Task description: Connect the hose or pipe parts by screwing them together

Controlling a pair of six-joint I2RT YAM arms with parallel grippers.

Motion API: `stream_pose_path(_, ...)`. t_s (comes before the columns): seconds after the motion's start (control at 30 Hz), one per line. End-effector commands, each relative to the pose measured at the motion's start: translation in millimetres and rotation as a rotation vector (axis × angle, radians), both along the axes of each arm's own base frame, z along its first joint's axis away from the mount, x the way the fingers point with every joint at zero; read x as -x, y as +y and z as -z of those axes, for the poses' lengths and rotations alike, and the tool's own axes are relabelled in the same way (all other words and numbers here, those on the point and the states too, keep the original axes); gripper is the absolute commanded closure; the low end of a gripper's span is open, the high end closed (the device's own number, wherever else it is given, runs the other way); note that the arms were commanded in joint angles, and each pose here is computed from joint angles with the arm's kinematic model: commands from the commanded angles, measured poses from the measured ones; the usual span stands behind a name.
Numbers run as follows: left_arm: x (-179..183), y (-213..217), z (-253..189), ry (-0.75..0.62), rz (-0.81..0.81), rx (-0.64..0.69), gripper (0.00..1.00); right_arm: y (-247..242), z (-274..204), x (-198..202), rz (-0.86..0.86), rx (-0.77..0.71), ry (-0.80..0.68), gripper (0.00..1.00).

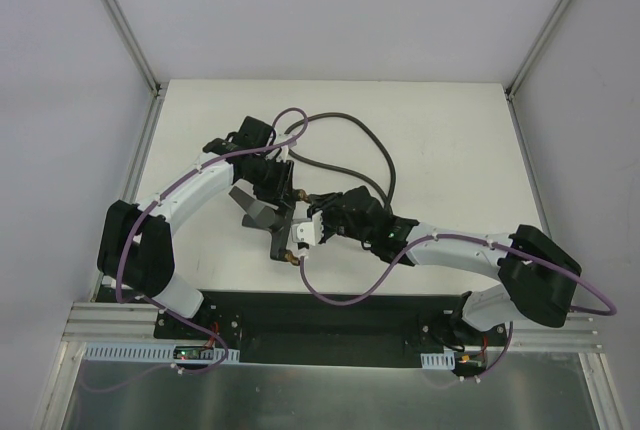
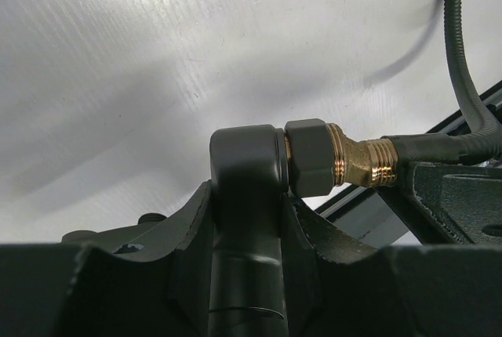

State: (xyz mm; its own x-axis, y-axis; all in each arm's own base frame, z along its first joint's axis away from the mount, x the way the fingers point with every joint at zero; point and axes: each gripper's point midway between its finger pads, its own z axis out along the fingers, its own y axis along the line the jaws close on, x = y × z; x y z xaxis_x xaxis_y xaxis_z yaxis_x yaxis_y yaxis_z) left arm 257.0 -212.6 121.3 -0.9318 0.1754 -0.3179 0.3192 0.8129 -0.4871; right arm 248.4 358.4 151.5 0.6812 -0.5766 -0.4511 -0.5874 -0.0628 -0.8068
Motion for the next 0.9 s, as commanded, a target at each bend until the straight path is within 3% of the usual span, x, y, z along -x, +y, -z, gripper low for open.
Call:
stream_pose_path(0.0,-0.3,-22.7,-48.1,-0.051,0.050,0.154,1.00,-11.3,7.0,-10.3,0.075,0.033,0.009,0.72)
stream_pose_path(0.33,-1.3,-18.5,-44.1,-0.046,0.045,0.124,1.00,-17.0,11.0,-5.1,0.063,0.075,0.034,0.62)
stream_pose_path(0.57,-0.3,-22.7,-46.3,-0.033,0.053,0.145,1.00,-4.9,1.5,-2.2,0.036,-0.006,0.047,0.74)
stream_pose_path(0.6,-0.9,-24.0,-47.2,-0.038,0.055,0.154,1.00,0.7,-3.0,0.3,0.018,-0.033,0.056,0.79)
stream_pose_path(0.63,-1.1,-24.9,-48.2,-0.043,0.057,0.161,1.00,3.3,-3.6,2.3,0.010,-0.048,0.079,0.91)
stream_pose_path(0.7,-0.4,-26.8,-50.2,-0.047,0.060,0.181,1.00,9.3,-4.8,4.2,0.016,-0.098,0.137,0.99)
stream_pose_path(0.87,-4.5,-35.0,-64.0,-0.110,0.067,0.251,1.00,10.8,-9.0,-4.5,0.120,-0.252,0.285,0.99)
